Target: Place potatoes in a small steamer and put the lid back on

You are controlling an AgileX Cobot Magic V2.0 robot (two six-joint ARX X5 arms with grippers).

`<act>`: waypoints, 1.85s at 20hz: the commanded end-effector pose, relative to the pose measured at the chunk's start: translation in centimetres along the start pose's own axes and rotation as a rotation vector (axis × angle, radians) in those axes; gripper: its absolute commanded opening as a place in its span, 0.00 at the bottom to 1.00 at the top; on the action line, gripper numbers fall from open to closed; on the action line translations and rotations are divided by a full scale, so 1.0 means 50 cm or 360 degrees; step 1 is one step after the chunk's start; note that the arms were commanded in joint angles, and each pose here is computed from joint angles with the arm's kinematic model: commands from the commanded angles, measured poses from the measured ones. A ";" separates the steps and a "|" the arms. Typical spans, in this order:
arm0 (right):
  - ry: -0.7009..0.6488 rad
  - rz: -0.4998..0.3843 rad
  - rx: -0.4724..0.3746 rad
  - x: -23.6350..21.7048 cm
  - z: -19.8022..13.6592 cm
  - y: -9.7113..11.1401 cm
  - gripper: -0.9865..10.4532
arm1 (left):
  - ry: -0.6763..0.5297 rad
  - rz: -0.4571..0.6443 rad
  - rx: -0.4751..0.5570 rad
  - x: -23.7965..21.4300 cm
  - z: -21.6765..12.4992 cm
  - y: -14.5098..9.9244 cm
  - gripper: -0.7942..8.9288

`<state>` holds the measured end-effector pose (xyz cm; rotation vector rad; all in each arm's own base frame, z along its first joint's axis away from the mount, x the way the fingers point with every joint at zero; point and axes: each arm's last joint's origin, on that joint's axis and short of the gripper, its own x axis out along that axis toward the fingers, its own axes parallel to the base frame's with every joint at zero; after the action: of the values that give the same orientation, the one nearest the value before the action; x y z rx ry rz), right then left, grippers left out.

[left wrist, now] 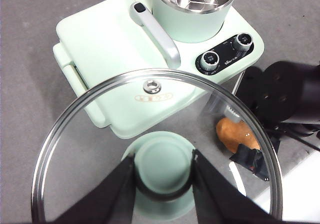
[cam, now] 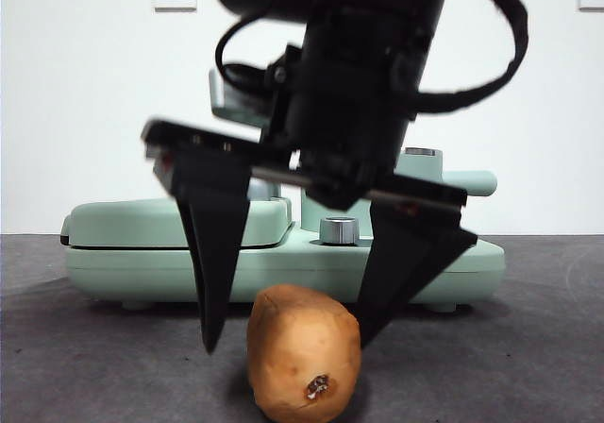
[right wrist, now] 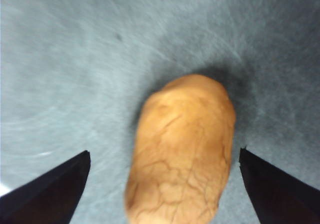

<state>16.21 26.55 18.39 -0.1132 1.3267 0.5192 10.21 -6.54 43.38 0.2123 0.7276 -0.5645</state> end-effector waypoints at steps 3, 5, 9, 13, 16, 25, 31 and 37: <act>0.0005 -0.0004 -0.0026 0.015 0.004 0.011 0.28 | -0.0073 -0.0004 0.0004 -0.011 0.008 -0.001 0.10; -0.0005 0.0001 -0.0024 0.011 0.006 0.011 0.21 | -0.0073 -0.0005 0.0005 -0.011 0.008 -0.001 0.10; -0.0062 0.0026 -0.0046 -0.027 0.034 0.015 0.21 | -0.0075 -0.0007 0.0006 -0.011 0.008 -0.002 0.10; -0.0140 0.0017 -0.0109 -0.129 0.109 0.013 0.21 | -0.0082 -0.0007 0.0007 -0.009 0.010 -0.002 0.10; -0.0333 0.0035 -0.0165 -0.223 0.176 -0.005 0.21 | -0.0099 -0.0007 0.0007 -0.007 0.015 -0.002 0.10; -0.0800 -0.0156 0.0007 -0.357 0.301 -0.171 0.21 | -0.0086 -0.0007 0.0007 0.003 0.021 -0.001 0.10; -0.0710 -0.0136 0.0089 -0.311 0.337 -0.246 0.21 | -0.0083 -0.0007 0.0007 0.005 0.022 -0.001 0.10; -0.0619 -0.0066 0.0126 -0.220 0.381 -0.297 0.21 | -0.0072 -0.0007 0.0007 0.009 0.024 -0.001 0.10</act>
<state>37.51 16.75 30.57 0.0359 0.9704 0.4113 11.08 -7.10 43.35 0.2102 0.7194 -0.5654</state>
